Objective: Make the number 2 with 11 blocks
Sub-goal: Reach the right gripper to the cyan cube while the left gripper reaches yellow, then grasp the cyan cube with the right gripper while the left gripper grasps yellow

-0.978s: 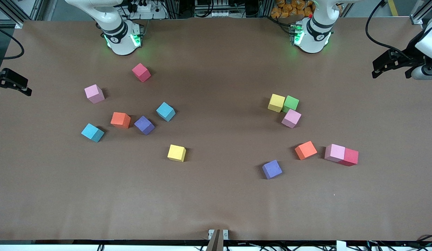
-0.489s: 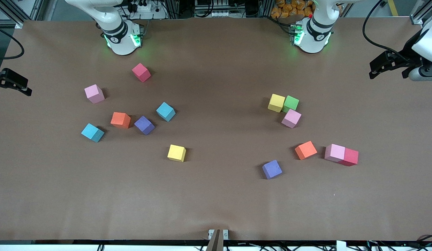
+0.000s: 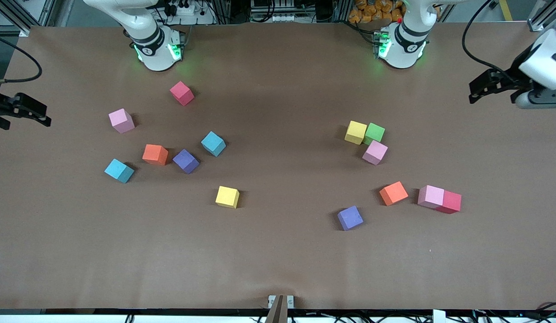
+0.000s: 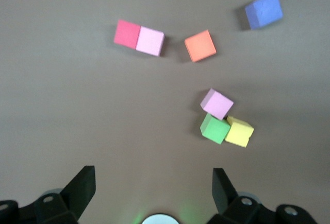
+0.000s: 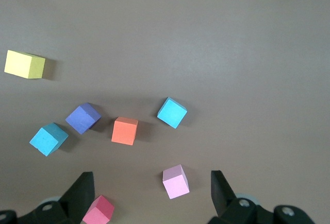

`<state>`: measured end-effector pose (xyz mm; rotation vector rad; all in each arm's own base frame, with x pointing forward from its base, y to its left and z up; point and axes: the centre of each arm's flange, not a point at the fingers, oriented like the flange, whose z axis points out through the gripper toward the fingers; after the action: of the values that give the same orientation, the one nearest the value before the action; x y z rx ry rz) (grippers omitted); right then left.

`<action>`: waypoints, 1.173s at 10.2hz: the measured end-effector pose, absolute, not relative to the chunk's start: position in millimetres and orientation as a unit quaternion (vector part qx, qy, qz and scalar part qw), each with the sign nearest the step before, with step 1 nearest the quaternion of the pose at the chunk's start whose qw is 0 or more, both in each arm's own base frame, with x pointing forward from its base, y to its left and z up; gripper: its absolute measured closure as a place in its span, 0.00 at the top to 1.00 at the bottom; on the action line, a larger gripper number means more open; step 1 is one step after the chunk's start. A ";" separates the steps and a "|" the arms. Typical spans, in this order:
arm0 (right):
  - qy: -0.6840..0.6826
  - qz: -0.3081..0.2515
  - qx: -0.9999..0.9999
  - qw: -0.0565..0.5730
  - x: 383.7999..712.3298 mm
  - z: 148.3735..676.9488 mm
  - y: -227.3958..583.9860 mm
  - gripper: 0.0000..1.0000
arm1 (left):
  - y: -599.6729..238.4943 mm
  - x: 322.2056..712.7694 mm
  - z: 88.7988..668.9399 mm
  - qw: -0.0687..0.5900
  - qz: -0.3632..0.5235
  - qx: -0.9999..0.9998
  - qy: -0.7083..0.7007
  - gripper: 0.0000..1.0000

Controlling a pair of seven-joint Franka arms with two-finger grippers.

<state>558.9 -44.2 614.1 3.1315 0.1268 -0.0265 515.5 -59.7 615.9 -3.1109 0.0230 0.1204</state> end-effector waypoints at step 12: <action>0.126 -0.056 0.990 -0.018 636.3 425.8 149.2 1.00 | -211.1 451.6 369.6 0.014 0.070 -0.920 -0.385 1.00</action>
<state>636.3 149.2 425.8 3.1475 0.3990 -0.1792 451.6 -211.1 369.6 -2.8649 -1.1981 0.2170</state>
